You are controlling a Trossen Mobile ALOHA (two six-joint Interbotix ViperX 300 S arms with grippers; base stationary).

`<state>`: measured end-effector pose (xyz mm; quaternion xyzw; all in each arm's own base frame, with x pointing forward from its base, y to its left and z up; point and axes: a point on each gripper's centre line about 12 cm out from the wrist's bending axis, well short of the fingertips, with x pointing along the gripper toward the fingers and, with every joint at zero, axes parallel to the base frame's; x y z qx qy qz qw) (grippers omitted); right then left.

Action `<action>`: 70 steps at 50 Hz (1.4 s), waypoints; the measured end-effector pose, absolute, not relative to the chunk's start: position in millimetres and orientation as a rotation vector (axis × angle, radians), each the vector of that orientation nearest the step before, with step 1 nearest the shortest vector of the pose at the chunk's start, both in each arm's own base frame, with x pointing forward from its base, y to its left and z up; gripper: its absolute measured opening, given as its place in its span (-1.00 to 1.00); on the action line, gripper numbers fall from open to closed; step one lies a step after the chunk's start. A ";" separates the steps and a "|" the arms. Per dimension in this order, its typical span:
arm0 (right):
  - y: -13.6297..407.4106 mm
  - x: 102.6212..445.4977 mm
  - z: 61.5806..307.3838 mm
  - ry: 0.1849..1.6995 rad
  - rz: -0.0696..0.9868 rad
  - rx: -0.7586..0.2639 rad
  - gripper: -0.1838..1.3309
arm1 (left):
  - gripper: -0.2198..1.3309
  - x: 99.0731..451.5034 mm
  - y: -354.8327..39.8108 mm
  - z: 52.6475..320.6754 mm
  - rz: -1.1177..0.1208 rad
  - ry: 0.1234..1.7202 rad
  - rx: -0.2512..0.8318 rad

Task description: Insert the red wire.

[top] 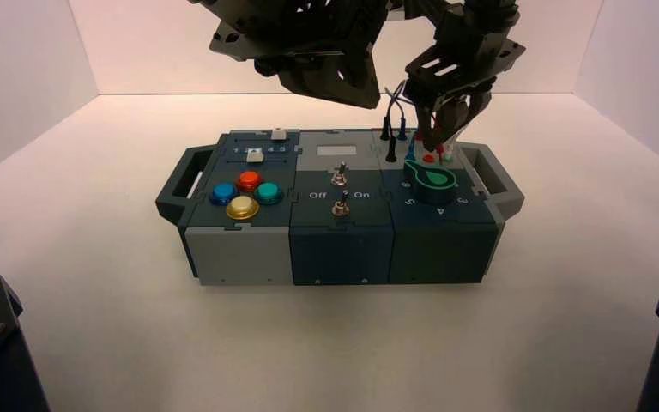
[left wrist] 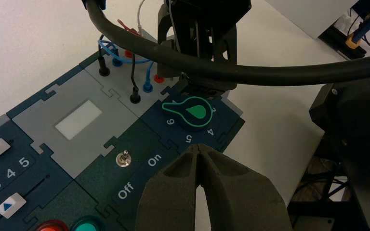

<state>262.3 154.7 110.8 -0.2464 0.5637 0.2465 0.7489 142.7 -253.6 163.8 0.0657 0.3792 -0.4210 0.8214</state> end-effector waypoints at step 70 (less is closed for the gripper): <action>154.9 259.4 128.8 1.122 0.513 -0.433 -0.69 | -0.93 143.1 -254.4 165.2 -0.898 0.799 0.135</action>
